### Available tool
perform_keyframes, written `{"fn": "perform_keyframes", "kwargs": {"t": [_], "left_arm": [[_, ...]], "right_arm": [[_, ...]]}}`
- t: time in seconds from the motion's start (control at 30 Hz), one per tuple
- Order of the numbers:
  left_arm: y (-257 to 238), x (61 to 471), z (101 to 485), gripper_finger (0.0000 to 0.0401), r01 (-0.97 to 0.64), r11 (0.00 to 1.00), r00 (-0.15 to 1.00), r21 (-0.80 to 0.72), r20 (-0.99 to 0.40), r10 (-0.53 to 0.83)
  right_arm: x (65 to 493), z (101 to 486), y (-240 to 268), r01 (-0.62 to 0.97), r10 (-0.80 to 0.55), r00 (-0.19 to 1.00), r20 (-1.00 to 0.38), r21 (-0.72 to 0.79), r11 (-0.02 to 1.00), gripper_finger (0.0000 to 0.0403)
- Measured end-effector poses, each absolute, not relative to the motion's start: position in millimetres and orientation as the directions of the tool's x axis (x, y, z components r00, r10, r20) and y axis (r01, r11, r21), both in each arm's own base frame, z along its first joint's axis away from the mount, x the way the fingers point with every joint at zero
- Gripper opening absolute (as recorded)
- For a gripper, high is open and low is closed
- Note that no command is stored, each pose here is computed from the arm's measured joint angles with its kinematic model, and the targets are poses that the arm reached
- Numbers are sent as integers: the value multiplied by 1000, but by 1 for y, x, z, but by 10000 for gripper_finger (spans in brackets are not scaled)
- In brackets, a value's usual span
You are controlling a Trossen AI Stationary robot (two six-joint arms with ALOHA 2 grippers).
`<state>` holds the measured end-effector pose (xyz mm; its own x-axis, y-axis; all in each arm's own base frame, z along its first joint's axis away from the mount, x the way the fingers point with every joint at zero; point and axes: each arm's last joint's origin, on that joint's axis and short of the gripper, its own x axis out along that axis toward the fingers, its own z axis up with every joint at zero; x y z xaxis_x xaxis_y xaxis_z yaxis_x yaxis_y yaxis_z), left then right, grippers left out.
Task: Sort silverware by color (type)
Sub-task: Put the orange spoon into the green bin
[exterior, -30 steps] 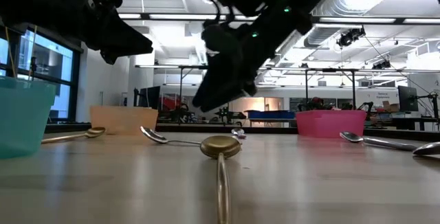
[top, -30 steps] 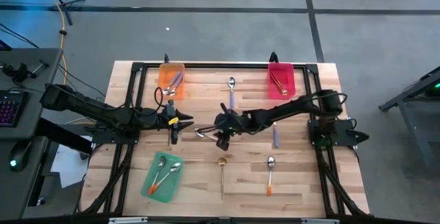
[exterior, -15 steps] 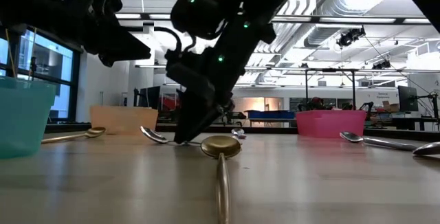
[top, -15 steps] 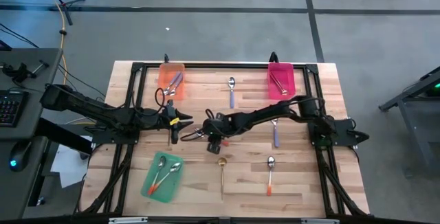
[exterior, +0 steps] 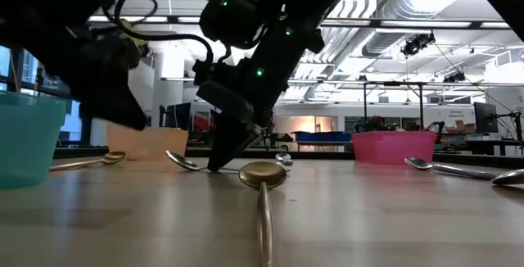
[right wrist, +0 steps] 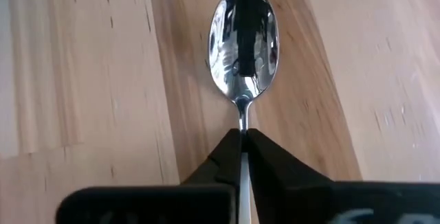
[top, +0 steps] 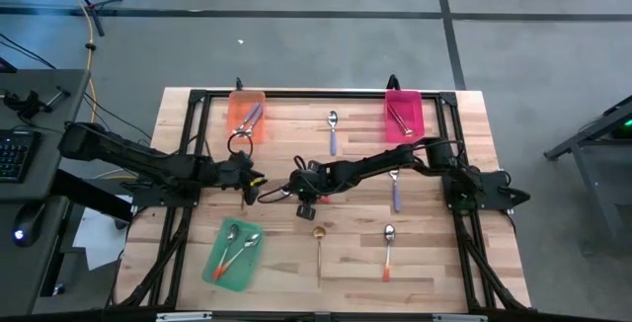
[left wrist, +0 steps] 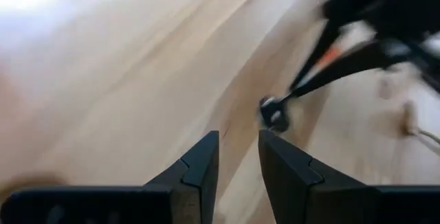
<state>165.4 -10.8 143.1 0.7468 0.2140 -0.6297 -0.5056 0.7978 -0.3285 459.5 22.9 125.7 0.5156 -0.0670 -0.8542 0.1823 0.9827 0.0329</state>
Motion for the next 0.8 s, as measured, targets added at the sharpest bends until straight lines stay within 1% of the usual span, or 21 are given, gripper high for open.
{"fn": "perform_keyframes", "kwargs": {"t": [0.07,0.17,0.4,0.5,0.63,0.8], "left_arm": [[-8,166,139,97,-540,757,725,-366,-660,197],[-4,171,132,108,-538,722,715,-435,-689,118],[3,187,123,154,-506,663,747,-552,-665,16],[6,193,117,170,-507,639,754,-579,-657,3],[10,197,109,177,-511,618,744,-598,-667,-31],[14,201,102,177,-520,606,744,-601,-668,-24]], "right_arm": [[460,126,23,180,-67,524,-849,34,983,12],[461,125,23,178,-66,533,-843,36,983,17],[462,125,23,164,-66,539,-840,27,986,5],[462,125,23,162,-67,542,-837,26,986,2],[463,125,23,160,-71,555,-829,22,987,1],[467,124,22,149,-76,586,-806,15,989,1]]}}
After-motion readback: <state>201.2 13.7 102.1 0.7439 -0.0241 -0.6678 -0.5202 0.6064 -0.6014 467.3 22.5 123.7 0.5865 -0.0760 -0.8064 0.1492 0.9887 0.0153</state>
